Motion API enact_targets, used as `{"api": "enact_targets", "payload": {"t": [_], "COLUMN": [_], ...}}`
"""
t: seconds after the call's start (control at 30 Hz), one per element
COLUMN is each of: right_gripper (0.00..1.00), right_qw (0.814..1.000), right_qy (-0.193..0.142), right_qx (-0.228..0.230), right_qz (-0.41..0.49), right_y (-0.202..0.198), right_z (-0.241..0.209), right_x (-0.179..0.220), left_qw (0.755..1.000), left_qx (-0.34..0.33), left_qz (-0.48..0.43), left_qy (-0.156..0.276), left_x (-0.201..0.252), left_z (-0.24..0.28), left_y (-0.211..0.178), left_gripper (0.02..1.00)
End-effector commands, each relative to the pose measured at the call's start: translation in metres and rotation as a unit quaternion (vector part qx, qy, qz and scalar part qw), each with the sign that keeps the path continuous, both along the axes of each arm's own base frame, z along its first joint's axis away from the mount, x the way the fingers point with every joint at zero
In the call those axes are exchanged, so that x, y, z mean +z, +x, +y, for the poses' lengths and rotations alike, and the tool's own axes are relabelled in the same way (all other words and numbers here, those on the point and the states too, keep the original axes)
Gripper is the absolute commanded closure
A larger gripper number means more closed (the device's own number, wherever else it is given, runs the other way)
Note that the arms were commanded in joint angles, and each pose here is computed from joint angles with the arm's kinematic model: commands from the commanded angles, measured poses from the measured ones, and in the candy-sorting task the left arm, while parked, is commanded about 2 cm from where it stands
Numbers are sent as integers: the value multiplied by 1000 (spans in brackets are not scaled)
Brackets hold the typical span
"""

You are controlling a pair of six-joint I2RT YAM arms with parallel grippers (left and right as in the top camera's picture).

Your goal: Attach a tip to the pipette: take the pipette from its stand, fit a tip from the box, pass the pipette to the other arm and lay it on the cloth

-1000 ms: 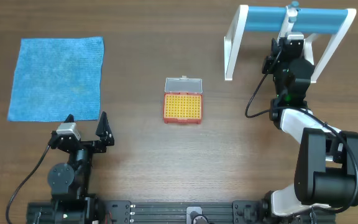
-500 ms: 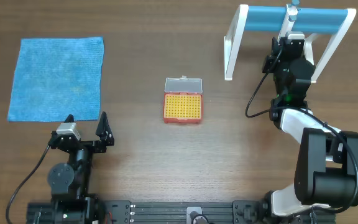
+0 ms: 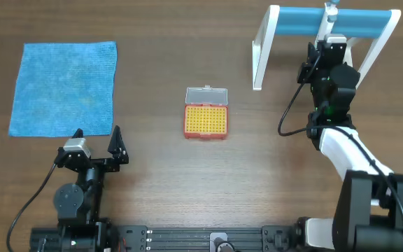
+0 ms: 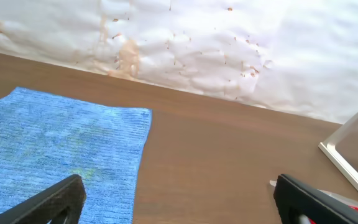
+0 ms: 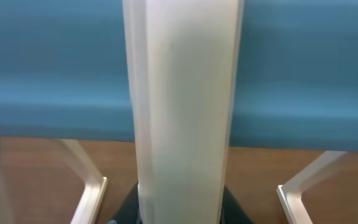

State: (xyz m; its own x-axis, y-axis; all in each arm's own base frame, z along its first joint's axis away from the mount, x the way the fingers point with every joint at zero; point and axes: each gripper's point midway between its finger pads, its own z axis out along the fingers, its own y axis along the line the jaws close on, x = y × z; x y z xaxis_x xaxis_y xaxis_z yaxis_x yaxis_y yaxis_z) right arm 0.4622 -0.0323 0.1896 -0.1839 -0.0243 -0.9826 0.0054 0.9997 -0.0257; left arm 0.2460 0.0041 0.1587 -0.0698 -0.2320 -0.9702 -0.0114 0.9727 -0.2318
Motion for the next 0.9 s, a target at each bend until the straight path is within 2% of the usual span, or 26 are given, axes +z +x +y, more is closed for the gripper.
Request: {"api": "enact_targets", "payload": {"t": [0.03, 0.23, 0.3, 0.4, 0.53, 0.67, 0.77, 0.8, 0.9], "right_gripper": [930, 928, 930, 928, 930, 928, 930, 928, 930], "right_qw": [999, 996, 995, 988, 967, 949, 927, 912, 875], "right_qy": [-4, -5, -3, 5, 19, 19, -33, -65, -120], "right_qx": [18, 35, 59, 135, 250, 313, 366, 392, 426], "right_qz": [-51, -78, -79, -71, -52, -41, -69, -103, -198], "right_y": [-7, -16, -20, -31, -56, -79, -101, -116, -147], "right_z": [15, 31, 46, 84, 144, 192, 228, 245, 272], "right_x": [49, 75, 79, 82, 81, 70, 60, 59, 63], "left_qw": [1000, 1000, 1000, 1000, 1000, 1000, 1000, 1000, 1000], "left_qx": [4, 4, 4, 4, 4, 4, 4, 4, 4], "left_qz": [1, 1, 1, 1, 1, 1, 1, 1, 1], "left_qy": [0, 0, 0, 0, 0, 0, 0, 0, 0], "left_x": [-2, -2, -2, -2, -2, -2, -2, -2, -2], "left_z": [1, 1, 1, 1, 1, 1, 1, 1, 1], "left_y": [0, 0, 0, 0, 0, 0, 0, 0, 0], "left_gripper": [36, 38, 36, 36, 36, 36, 36, 36, 38]}}
